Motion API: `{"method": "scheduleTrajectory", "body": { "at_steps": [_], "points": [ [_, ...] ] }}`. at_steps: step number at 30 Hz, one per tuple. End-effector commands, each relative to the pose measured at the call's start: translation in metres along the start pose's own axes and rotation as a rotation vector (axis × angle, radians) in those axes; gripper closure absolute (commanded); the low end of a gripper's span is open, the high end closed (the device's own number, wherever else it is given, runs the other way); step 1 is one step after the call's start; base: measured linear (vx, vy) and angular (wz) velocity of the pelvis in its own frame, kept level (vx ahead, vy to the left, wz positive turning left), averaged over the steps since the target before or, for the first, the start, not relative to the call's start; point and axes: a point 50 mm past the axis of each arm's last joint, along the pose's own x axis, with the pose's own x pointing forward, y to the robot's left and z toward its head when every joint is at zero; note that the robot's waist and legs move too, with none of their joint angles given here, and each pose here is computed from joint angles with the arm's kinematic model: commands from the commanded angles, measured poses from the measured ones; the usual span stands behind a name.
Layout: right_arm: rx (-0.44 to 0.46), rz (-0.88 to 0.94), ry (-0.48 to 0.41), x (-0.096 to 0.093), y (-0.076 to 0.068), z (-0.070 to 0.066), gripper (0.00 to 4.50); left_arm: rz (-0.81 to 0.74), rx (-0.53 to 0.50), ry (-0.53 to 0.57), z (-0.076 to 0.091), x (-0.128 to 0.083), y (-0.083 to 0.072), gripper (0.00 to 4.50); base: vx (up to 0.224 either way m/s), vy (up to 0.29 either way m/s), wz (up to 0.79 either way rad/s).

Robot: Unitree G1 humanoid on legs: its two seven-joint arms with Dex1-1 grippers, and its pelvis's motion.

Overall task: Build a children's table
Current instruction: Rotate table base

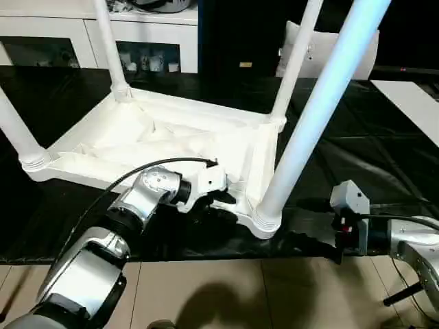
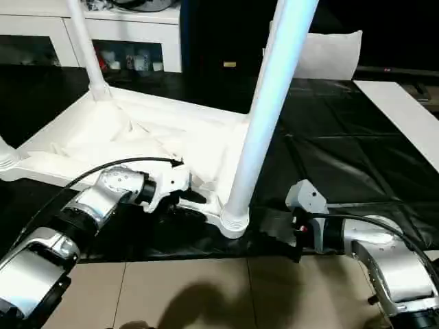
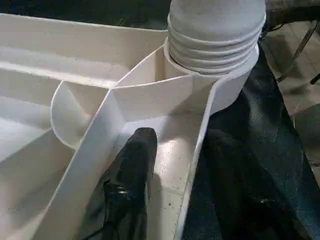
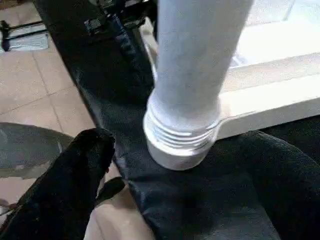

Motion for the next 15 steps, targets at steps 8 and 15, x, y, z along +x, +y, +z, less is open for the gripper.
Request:
{"method": "scheduleTrajectory", "body": {
  "at_steps": [8, 15],
  "points": [
    [0.004, 0.039, 0.001, 0.0005, 0.0059, 0.0024, 0.00, -0.108, -0.002, 0.100, -0.0022, -0.0055, 0.0014, 3.63, 0.000, 0.000, 0.00],
    [0.004, 0.049, -0.001, 0.0018, 0.0077, 0.0028, 0.00, -0.118, 0.027, 0.159, -0.0043, -0.0039, 0.0021, 4.13, 0.000, 0.000, 0.00]
  ]
}}
